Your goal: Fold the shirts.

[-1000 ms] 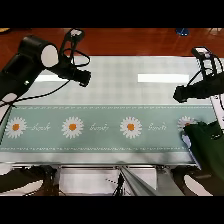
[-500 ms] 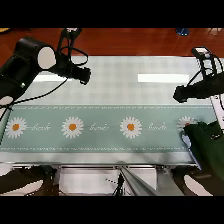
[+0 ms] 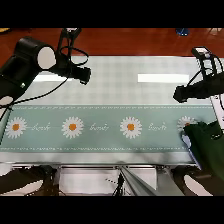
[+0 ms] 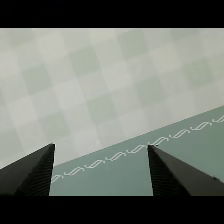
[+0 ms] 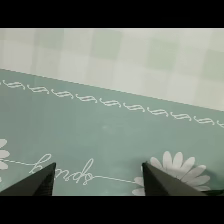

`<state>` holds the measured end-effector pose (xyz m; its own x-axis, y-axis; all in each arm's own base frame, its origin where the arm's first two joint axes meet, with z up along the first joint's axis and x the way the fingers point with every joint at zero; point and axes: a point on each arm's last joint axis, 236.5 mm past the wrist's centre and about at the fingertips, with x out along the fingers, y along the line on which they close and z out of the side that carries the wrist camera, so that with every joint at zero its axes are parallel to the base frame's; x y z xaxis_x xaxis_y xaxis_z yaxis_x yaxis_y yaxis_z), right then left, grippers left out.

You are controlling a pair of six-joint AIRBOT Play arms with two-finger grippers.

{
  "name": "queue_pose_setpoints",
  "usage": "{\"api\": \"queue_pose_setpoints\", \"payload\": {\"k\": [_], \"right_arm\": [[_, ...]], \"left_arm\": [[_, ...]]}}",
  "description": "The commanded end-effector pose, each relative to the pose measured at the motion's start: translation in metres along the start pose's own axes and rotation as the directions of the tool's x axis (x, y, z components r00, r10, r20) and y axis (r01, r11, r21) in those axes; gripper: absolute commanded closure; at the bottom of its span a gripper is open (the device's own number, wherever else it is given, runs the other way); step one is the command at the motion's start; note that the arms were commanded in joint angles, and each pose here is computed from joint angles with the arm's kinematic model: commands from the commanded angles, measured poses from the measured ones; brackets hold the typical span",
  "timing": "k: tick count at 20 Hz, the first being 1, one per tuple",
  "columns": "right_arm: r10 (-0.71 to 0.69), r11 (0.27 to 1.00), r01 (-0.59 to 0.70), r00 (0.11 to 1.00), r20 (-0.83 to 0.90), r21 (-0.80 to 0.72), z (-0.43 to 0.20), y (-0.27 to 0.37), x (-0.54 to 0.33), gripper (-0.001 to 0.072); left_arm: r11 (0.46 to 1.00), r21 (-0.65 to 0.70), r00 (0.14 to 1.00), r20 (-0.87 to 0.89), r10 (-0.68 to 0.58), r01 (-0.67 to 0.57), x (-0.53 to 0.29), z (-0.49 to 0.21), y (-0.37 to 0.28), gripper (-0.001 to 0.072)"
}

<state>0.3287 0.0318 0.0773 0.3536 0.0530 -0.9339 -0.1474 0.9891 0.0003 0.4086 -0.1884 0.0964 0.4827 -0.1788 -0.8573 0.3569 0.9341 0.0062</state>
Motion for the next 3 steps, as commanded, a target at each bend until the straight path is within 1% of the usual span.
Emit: {"api": "queue_pose_setpoints", "payload": {"k": [1, 3], "right_arm": [[0.0, 1.0, 0.0, 1.0, 0.001, 0.0, 0.0004, 0.0002, -0.0003, 0.0096], [0.0, 1.0, 0.0, 1.0, 0.002, 0.0, 0.0005, 0.0002, -0.0003, 0.0096]], "left_arm": [[1.0, 0.0, 1.0, 0.0, 0.001, -0.001, -0.0002, 0.0, 0.0005, -0.0013], [1.0, 0.0, 1.0, 0.0, 0.001, -0.001, -0.0002, 0.0, 0.0005, -0.0013]]}}
